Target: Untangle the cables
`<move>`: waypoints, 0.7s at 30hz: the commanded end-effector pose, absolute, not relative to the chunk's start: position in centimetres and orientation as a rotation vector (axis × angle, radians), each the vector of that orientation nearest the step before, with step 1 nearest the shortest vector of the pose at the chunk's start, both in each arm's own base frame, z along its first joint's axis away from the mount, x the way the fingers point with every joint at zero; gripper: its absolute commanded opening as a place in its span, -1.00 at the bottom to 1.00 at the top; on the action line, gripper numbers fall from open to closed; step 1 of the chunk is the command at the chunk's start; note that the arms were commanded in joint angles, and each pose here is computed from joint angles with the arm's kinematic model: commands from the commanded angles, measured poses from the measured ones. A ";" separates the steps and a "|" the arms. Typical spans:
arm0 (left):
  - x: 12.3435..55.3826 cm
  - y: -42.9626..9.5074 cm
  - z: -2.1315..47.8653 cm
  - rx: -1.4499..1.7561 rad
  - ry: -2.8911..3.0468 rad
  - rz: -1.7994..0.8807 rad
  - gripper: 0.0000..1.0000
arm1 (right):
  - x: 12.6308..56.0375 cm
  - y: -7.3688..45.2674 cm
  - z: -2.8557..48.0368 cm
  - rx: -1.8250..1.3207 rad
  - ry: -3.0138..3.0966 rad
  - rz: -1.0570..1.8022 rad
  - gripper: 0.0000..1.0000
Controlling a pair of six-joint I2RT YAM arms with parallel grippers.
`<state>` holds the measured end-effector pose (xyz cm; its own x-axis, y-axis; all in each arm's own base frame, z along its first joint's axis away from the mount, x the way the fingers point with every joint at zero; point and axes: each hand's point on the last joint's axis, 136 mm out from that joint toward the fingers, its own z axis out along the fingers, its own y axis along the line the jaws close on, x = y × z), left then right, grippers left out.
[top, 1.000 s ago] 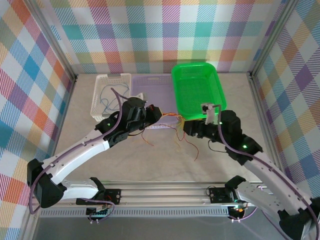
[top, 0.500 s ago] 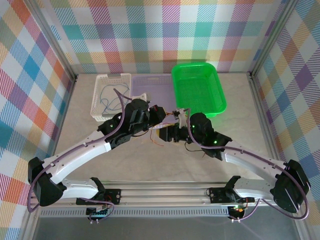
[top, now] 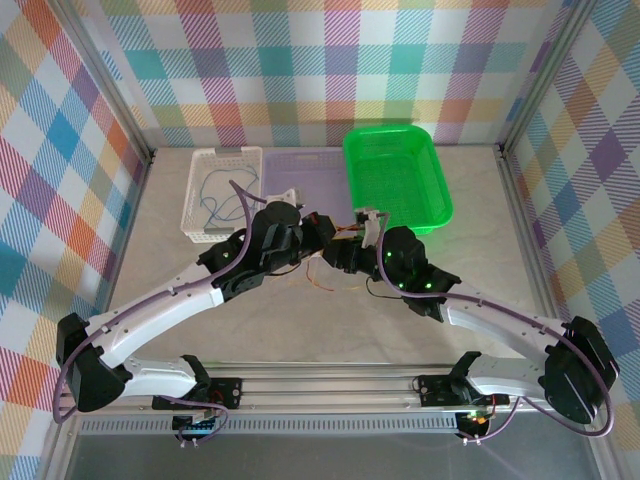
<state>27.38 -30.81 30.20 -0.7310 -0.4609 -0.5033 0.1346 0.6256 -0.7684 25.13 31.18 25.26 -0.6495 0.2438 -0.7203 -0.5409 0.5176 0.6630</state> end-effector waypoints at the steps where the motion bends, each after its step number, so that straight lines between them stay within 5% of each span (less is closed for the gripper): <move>1: 26.8 -30.9 32.1 -0.253 2.078 -1.150 -1.00 | 25.6 31.0 26.2 -0.200 1.884 1.214 -0.34; 7: 26.8 -29.6 33.0 -0.250 2.050 -1.099 -1.00 | 25.5 29.8 24.8 -0.176 1.938 1.147 -1.00; 21: 26.6 -25.3 37.1 -0.164 1.977 -0.908 -1.00 | 23.2 20.0 17.1 0.080 2.097 0.871 -1.00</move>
<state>26.20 -27.82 32.04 -0.6782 -0.3917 -0.6217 0.1970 0.7182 -0.6674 22.92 23.73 21.58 -0.6088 0.3277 -0.7225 -0.4129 0.6467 0.6413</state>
